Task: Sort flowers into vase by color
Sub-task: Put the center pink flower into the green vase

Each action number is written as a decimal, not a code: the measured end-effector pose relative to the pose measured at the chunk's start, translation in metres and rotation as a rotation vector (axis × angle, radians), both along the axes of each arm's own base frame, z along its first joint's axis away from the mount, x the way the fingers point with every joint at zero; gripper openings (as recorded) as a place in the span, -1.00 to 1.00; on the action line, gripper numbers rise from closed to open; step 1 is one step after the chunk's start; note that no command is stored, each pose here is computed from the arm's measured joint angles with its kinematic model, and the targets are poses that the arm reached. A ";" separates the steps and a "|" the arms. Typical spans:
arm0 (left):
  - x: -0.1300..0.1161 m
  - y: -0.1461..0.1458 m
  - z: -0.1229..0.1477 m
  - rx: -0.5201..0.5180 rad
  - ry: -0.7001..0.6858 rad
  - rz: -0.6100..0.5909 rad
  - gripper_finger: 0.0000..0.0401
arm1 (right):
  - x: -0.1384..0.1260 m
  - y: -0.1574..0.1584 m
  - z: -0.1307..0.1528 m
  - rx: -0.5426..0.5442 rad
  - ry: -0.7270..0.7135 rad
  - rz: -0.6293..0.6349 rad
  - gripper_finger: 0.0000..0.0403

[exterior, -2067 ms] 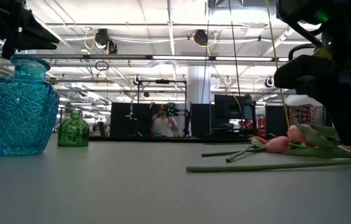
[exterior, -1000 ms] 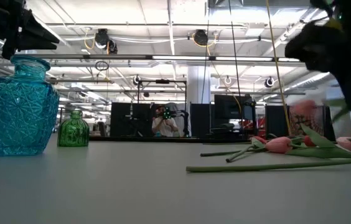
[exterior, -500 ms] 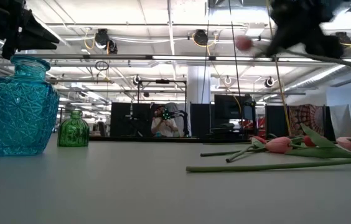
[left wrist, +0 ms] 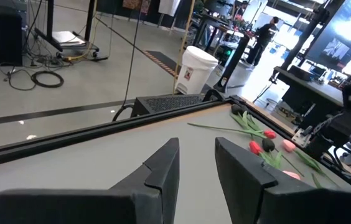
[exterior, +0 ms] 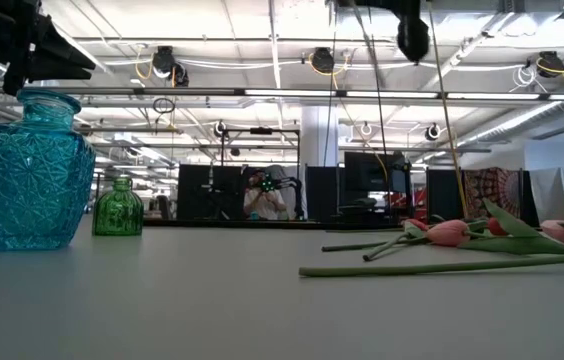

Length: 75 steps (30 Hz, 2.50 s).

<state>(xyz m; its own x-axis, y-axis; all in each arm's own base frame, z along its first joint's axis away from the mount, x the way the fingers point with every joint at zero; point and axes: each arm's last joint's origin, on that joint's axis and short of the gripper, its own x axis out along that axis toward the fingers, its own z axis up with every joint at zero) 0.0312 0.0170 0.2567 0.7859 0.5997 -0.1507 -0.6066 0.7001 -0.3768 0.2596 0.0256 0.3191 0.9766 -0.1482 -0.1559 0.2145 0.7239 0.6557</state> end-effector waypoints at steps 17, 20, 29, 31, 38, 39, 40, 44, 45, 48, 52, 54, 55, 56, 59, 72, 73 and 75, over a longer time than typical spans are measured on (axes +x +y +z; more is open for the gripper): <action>0.000 0.000 0.000 0.103 0.079 -0.016 -0.46 | 0.009 -0.012 0.032 -0.082 0.051 0.005 -0.96; 0.000 0.000 0.000 0.103 0.078 -0.016 -0.46 | 0.012 -0.011 0.031 -0.082 0.050 0.005 -0.96; 0.000 0.001 0.001 0.050 0.024 0.022 -0.46 | 0.016 -0.011 0.028 -0.077 0.056 0.009 -0.96; 0.000 0.001 0.003 0.021 -0.009 0.026 -0.45 | 0.016 -0.011 0.028 -0.086 0.057 0.011 -0.96; 0.012 -0.001 0.023 -0.010 -0.199 -0.018 -0.46 | 0.016 -0.011 0.028 -0.127 0.058 0.013 -0.96; 0.015 -0.001 0.025 -0.012 -0.217 -0.035 -0.46 | 0.016 -0.011 0.028 -0.131 0.060 0.011 -0.96; 0.018 -0.002 0.028 -0.014 -0.238 -0.050 -0.46 | 0.016 -0.013 0.028 -0.134 0.060 0.008 -0.96; 0.039 -0.004 0.040 -0.012 -0.294 -0.116 -0.46 | 0.016 -0.017 0.028 -0.147 0.063 -0.003 -0.96; 0.045 -0.005 0.043 -0.010 -0.313 -0.129 -0.46 | 0.016 -0.018 0.028 -0.151 0.063 -0.004 -0.96; 0.064 -0.007 0.049 0.006 -0.343 -0.174 -0.46 | 0.016 -0.019 0.028 -0.161 0.065 -0.006 -0.96; 0.090 -0.009 0.058 0.008 -0.365 -0.226 -0.46 | 0.016 -0.019 0.028 -0.175 0.067 -0.001 -0.96; 0.103 -0.010 0.063 0.008 -0.374 -0.260 -0.46 | 0.016 -0.019 0.028 -0.176 0.067 0.008 -0.96; 0.110 -0.010 0.065 0.007 -0.372 -0.278 -0.46 | 0.016 -0.019 0.028 -0.174 0.067 0.017 -0.96; 0.117 -0.010 0.067 0.008 -0.367 -0.296 -0.46 | 0.016 -0.019 0.028 -0.174 0.067 0.018 -0.96; 0.137 -0.009 0.075 0.010 -0.357 -0.350 -0.46 | 0.016 -0.019 0.028 -0.178 0.068 0.020 -0.96; 0.219 0.005 0.102 -0.003 -0.267 -0.489 -0.46 | 0.016 -0.018 0.028 -0.214 0.072 0.031 -0.96; 0.225 0.006 0.101 -0.007 -0.256 -0.504 -0.46 | 0.016 -0.018 0.028 -0.219 0.072 0.032 -0.96; 0.237 0.007 0.101 -0.015 -0.239 -0.540 -0.46 | 0.016 -0.018 0.028 -0.225 0.072 0.033 -0.96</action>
